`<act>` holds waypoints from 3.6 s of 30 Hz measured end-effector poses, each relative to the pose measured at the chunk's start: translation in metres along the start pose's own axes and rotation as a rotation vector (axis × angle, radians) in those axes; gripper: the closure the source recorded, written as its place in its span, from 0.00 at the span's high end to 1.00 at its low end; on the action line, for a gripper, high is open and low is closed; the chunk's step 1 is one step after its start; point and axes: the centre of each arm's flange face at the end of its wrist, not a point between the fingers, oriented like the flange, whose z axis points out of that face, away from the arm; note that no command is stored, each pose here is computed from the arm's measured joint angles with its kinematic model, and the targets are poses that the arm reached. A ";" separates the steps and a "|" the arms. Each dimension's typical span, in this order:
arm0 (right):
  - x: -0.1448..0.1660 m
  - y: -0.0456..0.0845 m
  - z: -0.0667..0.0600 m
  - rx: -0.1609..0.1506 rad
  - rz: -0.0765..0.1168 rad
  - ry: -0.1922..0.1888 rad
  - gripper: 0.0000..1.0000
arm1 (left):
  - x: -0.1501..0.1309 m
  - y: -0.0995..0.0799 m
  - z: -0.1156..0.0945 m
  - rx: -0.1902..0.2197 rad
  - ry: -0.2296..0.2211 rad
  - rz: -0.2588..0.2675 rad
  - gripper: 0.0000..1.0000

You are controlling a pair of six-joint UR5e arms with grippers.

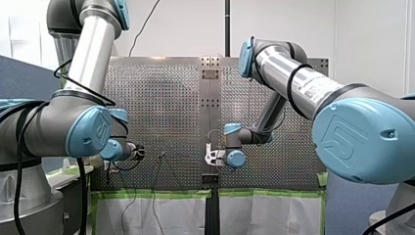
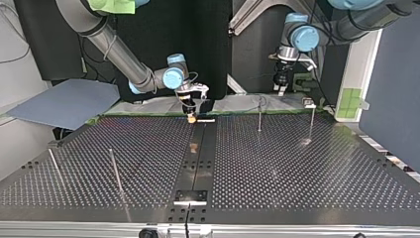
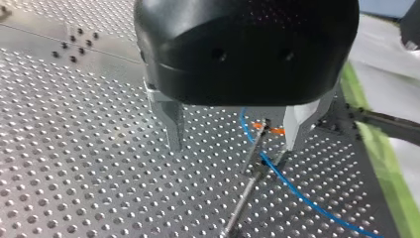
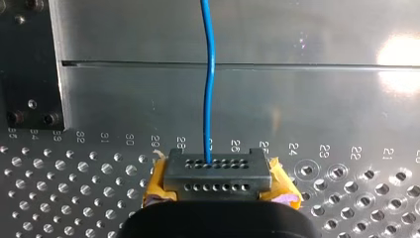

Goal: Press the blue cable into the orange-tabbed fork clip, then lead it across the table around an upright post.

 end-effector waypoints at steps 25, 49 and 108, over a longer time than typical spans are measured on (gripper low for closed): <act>-0.002 0.000 0.000 0.004 0.000 -0.003 0.00 | 0.056 -0.029 0.024 0.047 -0.060 0.048 1.00; -0.004 0.000 0.000 0.005 0.001 -0.005 0.00 | 0.061 -0.038 0.030 0.035 -0.051 0.098 1.00; -0.012 0.000 -0.001 0.016 0.001 -0.016 0.00 | 0.065 -0.087 0.036 0.024 0.014 0.171 1.00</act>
